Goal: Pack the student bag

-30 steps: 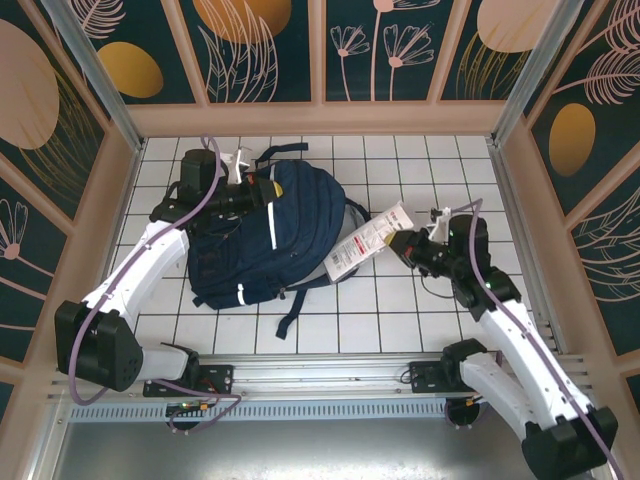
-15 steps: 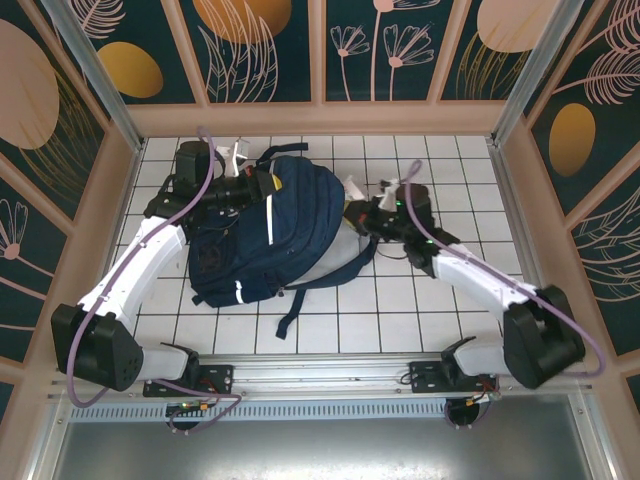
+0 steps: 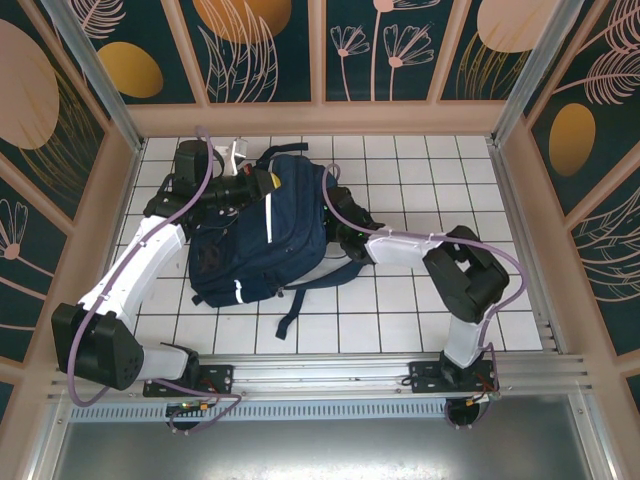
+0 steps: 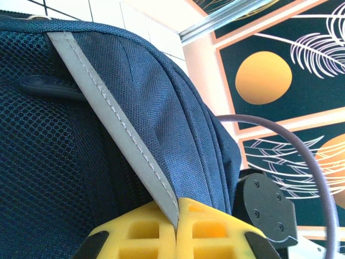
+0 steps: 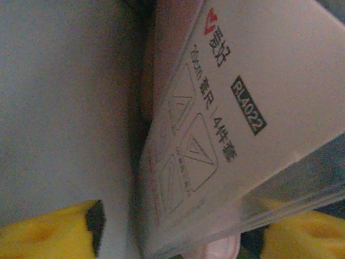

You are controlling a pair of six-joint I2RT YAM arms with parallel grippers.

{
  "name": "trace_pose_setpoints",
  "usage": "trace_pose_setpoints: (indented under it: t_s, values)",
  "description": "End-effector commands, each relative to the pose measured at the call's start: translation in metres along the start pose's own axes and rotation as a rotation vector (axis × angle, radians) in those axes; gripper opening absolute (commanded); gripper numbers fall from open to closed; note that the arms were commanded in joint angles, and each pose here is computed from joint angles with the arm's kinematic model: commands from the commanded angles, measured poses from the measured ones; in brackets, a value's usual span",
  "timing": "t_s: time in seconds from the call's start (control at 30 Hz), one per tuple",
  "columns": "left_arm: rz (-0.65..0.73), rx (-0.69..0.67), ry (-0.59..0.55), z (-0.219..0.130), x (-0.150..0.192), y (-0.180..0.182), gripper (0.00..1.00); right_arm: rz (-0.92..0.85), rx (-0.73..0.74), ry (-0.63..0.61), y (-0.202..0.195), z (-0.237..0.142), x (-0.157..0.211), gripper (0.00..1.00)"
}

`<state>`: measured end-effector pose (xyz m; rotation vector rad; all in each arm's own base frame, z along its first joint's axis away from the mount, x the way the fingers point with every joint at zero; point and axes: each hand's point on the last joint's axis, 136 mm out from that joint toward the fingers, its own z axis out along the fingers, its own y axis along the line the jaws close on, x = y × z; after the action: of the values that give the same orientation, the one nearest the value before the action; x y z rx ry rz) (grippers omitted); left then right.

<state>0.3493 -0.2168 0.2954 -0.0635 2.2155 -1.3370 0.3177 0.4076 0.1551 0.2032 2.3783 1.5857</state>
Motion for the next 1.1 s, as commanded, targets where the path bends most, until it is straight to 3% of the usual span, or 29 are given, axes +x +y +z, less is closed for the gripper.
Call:
trace_pose_setpoints:
  t_s: [0.0, 0.4, 0.57, 0.77, 1.07]
  values:
    - [0.141, 0.136, -0.101, -0.017, -0.029, -0.051, 0.00, -0.108, -0.016, -0.094, 0.022, -0.028, -0.010, 0.83]
    - [0.127, 0.066, -0.094, -0.006, -0.027, -0.026, 0.02, -0.198, 0.210, -0.228, -0.024, -0.100, -0.014, 0.90]
    - [0.101, -0.012, -0.085, 0.002, -0.019, 0.003, 0.00, -0.116, 0.387, -0.396, -0.067, -0.157, -0.043, 0.83]
    - [0.072, -0.081, 0.023, 0.046, 0.015, 0.038, 0.00, -0.076, 0.437, -0.487, -0.087, -0.200, -0.077, 0.81]
    - [0.180, -0.210, 0.246, 0.122, 0.074, 0.053, 0.05, -0.091, 0.513, -0.443, -0.092, -0.194, -0.132, 0.81]
